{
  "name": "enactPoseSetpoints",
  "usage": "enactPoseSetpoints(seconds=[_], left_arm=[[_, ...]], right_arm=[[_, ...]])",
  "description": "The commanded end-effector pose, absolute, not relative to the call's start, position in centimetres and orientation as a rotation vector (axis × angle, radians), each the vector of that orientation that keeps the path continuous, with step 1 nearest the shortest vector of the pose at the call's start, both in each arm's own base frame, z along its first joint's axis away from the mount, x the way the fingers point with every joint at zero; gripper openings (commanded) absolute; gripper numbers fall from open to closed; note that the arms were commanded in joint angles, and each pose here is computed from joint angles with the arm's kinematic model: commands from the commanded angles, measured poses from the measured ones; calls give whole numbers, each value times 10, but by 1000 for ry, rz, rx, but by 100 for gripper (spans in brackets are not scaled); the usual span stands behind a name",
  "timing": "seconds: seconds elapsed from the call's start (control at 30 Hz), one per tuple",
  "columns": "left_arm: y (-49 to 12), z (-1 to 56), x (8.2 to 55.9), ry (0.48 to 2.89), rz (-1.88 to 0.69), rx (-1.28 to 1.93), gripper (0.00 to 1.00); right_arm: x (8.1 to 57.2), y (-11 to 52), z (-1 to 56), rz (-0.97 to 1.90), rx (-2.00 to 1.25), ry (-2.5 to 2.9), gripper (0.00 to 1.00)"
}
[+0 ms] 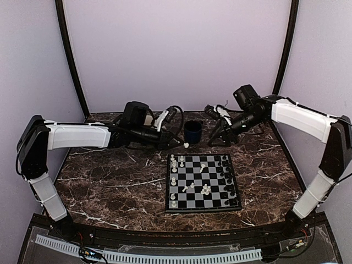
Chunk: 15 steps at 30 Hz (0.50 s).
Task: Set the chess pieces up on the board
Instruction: Pass from the right arm to the left, then place the queen at d1.
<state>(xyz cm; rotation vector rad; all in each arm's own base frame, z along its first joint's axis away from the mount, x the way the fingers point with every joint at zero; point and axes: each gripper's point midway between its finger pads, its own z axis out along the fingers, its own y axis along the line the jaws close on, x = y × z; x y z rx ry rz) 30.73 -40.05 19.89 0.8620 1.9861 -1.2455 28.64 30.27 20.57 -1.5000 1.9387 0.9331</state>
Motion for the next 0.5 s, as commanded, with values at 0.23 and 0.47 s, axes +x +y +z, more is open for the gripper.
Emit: enactPoseSetpoints(seconds=[0.23, 0.47], left_arm=[[-378, 180, 263, 2151, -749, 1211, 13], [-360, 157, 224, 2238, -497, 1443, 12]], right_arm=[[287, 252, 200, 760, -1354, 1843, 53], [287, 250, 199, 772, -1354, 1835, 53]])
